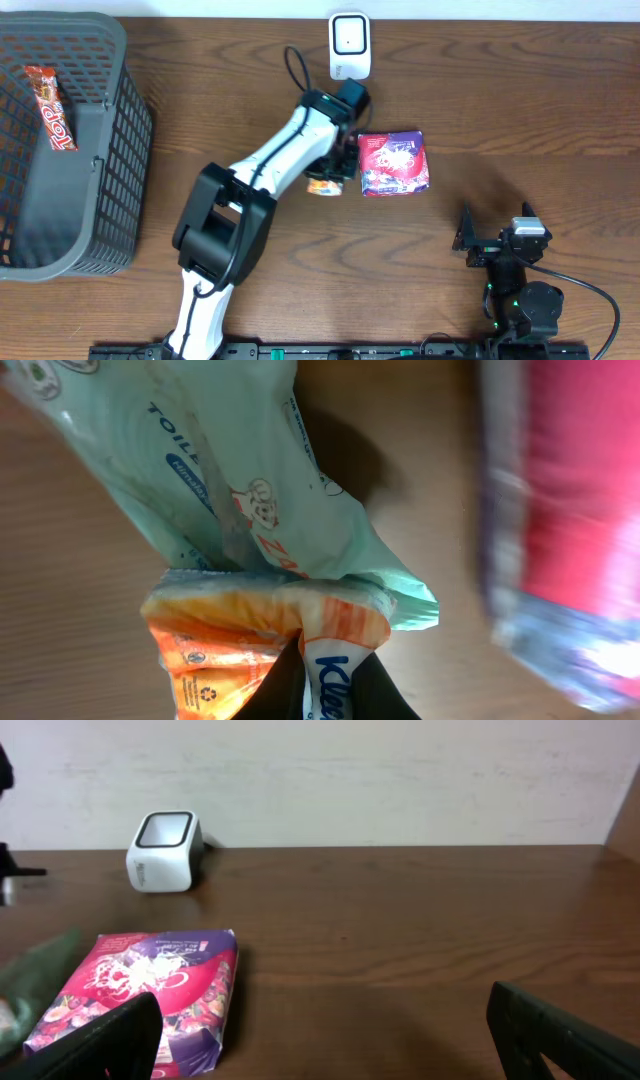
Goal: Scan the item barcode
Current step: 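Carry the orange pack to the scanner and release it on the table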
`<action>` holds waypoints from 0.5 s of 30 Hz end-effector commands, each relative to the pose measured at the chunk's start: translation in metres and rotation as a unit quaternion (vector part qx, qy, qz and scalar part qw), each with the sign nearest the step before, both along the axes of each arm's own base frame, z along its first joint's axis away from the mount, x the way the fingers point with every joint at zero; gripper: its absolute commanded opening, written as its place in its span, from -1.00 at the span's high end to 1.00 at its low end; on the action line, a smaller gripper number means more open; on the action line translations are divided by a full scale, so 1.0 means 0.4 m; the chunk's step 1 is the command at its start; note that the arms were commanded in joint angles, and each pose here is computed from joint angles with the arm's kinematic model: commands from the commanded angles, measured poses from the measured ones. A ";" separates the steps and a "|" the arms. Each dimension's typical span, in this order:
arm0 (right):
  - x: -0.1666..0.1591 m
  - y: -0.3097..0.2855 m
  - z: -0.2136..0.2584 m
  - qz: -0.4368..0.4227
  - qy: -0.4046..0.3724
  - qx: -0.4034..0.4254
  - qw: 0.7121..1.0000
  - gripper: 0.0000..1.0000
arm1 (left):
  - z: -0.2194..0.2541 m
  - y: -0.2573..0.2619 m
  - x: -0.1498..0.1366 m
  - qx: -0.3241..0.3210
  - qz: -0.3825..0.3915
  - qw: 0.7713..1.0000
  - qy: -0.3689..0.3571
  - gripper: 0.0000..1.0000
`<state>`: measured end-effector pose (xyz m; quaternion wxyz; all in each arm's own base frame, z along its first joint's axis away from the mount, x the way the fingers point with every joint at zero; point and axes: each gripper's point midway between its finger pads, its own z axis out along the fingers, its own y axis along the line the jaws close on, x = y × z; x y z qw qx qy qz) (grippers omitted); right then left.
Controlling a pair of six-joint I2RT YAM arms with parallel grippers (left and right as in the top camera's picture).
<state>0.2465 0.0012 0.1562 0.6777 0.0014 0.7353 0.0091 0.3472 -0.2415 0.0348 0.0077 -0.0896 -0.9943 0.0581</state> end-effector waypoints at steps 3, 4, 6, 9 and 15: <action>0.000 0.001 -0.003 0.000 0.001 -0.006 1.000 -0.98 | 0.103 0.124 0.103 0.010 0.077 0.995 -0.058 0.85; 0.000 0.001 -0.003 0.000 0.001 -0.006 1.000 -0.99 | 0.127 0.127 0.111 -0.005 0.084 0.994 -0.066 0.85; 0.000 0.001 -0.003 0.000 0.000 -0.006 1.000 -0.98 | 0.173 0.136 0.123 -0.035 0.096 0.992 -0.076 0.85; 0.000 0.001 -0.003 0.000 0.001 -0.006 1.000 -0.99 | 0.213 0.132 0.121 -0.084 0.106 0.989 -0.068 0.85; 0.000 0.001 -0.003 0.000 0.001 -0.006 1.000 -0.99 | 0.179 0.066 0.080 -0.130 0.086 0.987 -0.023 0.85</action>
